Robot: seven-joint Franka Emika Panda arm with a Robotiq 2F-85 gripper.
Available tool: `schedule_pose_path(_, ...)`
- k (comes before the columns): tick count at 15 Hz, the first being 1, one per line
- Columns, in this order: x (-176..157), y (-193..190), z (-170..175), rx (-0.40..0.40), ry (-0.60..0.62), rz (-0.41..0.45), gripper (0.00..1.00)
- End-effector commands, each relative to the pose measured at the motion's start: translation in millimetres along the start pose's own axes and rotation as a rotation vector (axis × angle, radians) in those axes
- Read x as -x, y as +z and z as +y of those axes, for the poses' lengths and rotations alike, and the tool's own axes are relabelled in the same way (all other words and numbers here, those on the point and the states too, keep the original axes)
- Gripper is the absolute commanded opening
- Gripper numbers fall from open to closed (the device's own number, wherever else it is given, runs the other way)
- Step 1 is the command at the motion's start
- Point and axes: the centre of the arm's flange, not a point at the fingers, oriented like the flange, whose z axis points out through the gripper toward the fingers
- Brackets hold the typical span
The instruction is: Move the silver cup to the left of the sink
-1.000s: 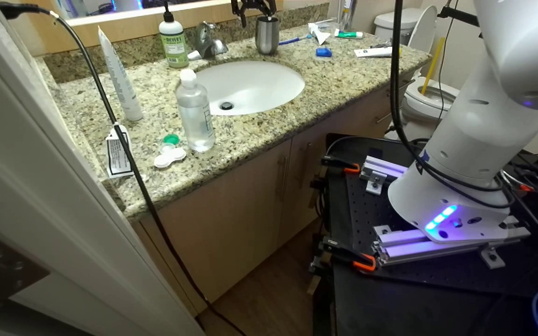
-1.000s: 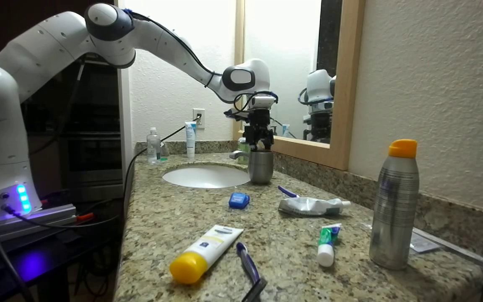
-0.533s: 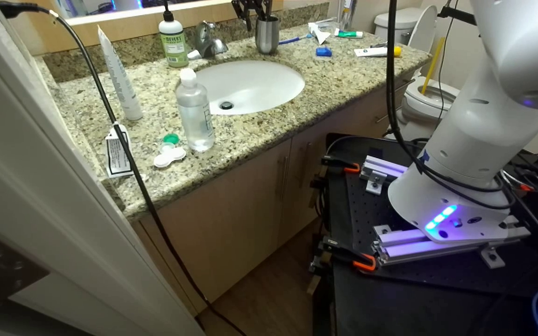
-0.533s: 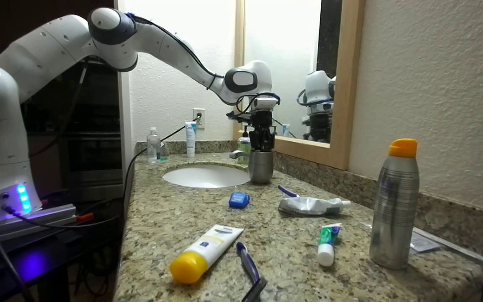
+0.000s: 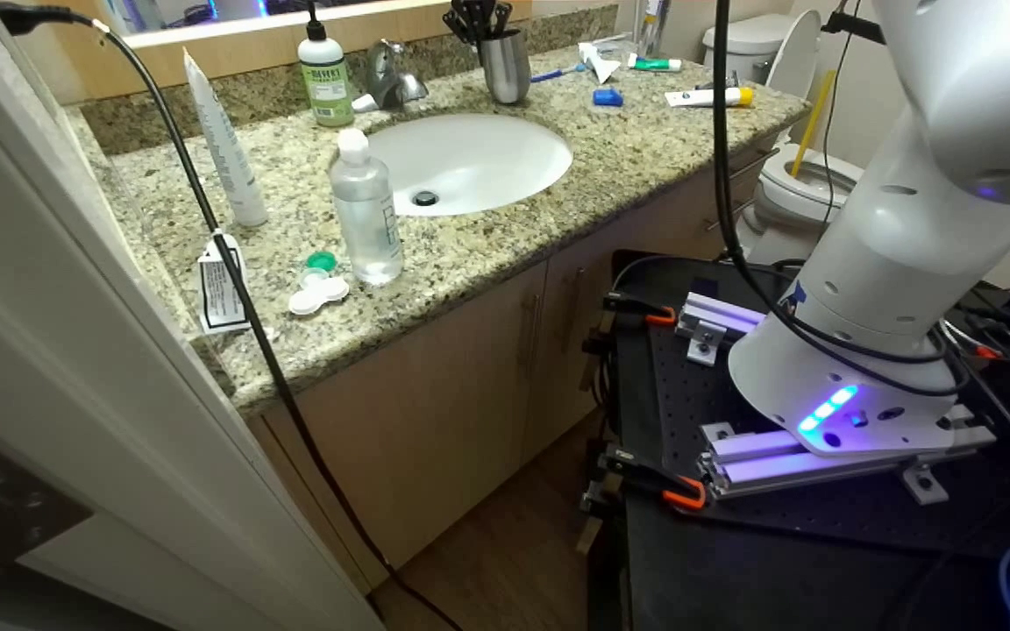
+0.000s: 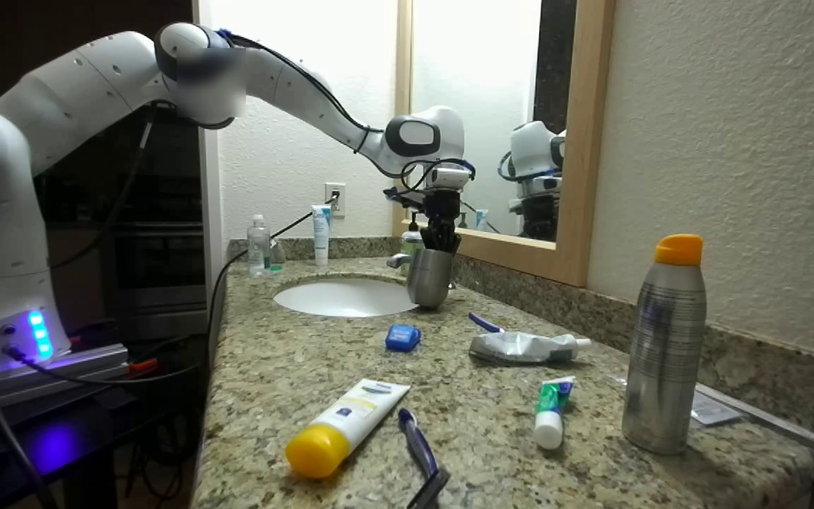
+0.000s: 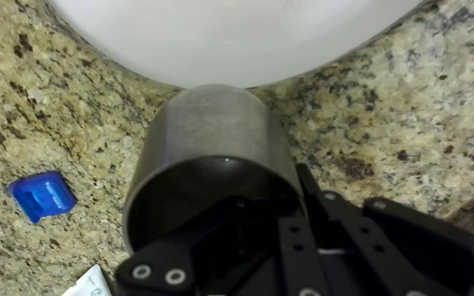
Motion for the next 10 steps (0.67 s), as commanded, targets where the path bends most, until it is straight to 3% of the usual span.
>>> schedule_pose_path(1,-6,-71,17,-0.058,-0.052,0.044,0.02)
schedule_pose_path(4,-3,-133,40,-0.143,-0.132,0.096,0.02)
schedule_pose_path(7,10,-197,79,-0.221,-0.298,0.113,0.02)
schedule_pose_path(10,46,-232,115,-0.283,-0.455,0.145,0.02)
